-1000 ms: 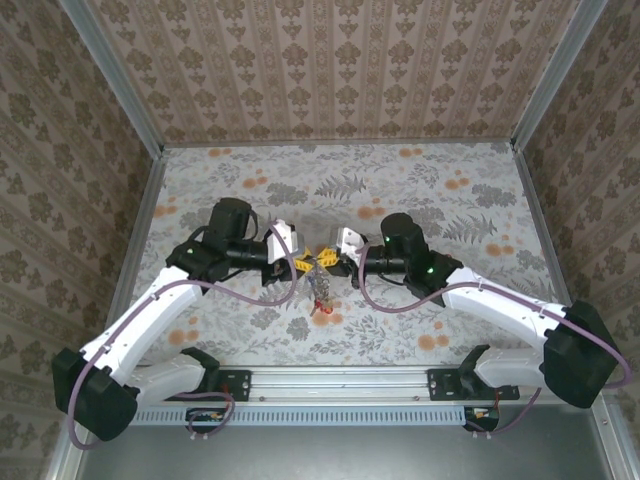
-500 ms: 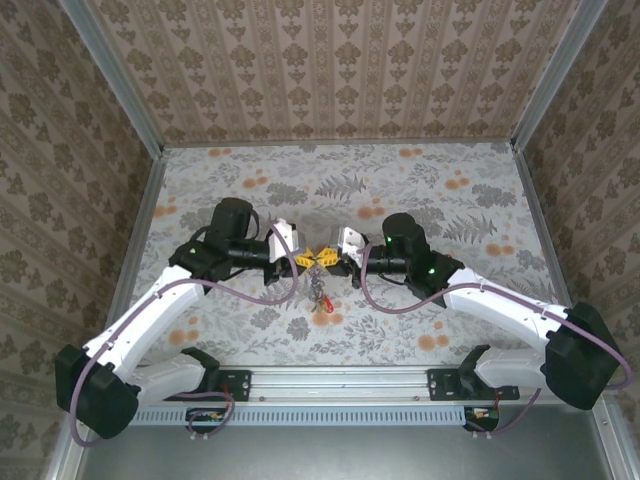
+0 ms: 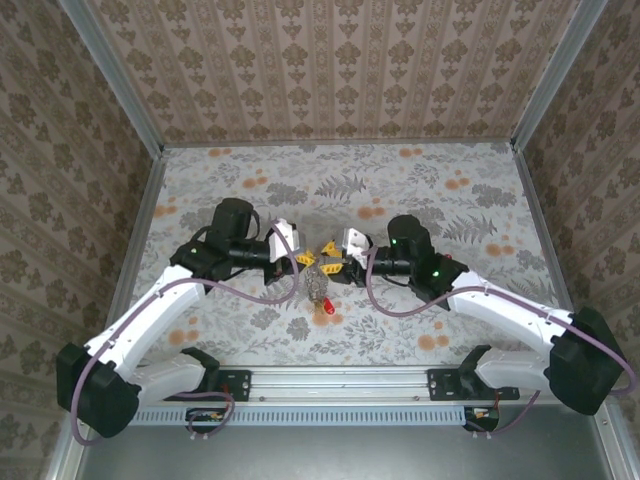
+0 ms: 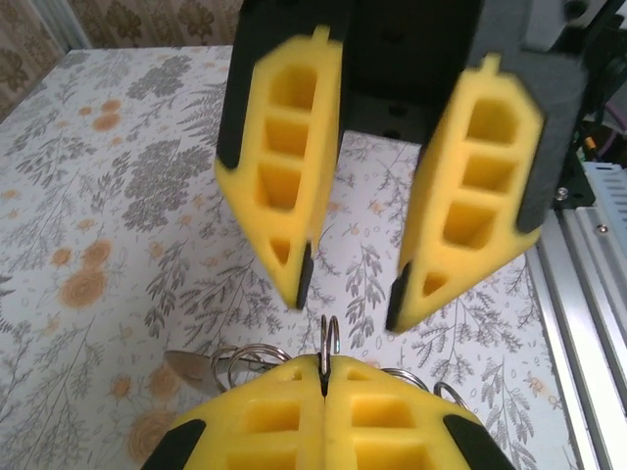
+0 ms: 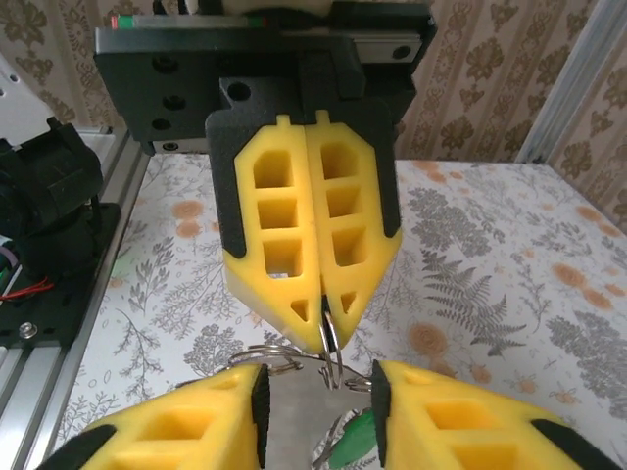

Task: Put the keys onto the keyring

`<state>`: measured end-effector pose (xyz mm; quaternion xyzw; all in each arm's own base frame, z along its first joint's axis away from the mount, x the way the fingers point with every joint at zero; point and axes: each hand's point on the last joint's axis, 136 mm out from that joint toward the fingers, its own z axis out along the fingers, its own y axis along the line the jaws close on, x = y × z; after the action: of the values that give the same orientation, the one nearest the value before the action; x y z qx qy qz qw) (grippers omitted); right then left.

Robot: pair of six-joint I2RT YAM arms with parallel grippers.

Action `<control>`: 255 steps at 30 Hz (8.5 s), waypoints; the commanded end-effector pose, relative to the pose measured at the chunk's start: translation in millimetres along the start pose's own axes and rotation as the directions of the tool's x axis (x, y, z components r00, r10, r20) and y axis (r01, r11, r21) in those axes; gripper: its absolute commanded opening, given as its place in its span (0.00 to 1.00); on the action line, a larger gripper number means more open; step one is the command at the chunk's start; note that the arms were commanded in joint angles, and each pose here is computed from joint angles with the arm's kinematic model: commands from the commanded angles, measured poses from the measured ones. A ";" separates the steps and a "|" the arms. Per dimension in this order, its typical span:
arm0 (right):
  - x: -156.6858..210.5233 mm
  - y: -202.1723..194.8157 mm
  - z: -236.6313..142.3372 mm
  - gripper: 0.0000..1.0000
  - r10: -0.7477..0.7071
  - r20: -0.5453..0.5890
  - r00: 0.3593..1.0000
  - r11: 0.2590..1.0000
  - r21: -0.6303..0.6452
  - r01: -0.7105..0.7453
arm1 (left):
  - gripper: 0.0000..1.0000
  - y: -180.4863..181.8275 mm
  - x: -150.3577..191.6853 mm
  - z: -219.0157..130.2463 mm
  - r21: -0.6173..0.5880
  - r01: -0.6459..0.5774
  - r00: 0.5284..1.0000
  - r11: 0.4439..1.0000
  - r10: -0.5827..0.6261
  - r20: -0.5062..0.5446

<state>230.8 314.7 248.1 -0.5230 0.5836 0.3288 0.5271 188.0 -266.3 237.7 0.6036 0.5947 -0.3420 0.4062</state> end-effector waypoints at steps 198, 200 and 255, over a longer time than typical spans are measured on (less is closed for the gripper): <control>12.7 -62.6 -0.4 0.00 0.363 -0.073 0.929 0.826 0.486 -0.285 | 0.00 53.9 -22.6 37.3 -0.078 0.178 0.981 0.981 -0.171 0.087; 14.7 -65.3 -2.1 0.00 0.365 -0.079 0.928 0.813 0.513 -0.276 | 0.00 53.4 -23.2 37.8 -0.074 0.181 0.980 0.981 -0.174 0.094; -4.1 -22.1 -39.0 0.16 -0.166 -0.225 0.960 0.985 0.004 0.172 | 0.00 16.1 -51.6 21.8 0.066 -0.135 0.955 0.989 0.112 0.275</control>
<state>248.3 267.5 258.2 -0.5794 0.6144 0.1990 0.4972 207.6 -307.0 242.6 0.5878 0.5329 -0.4196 0.4409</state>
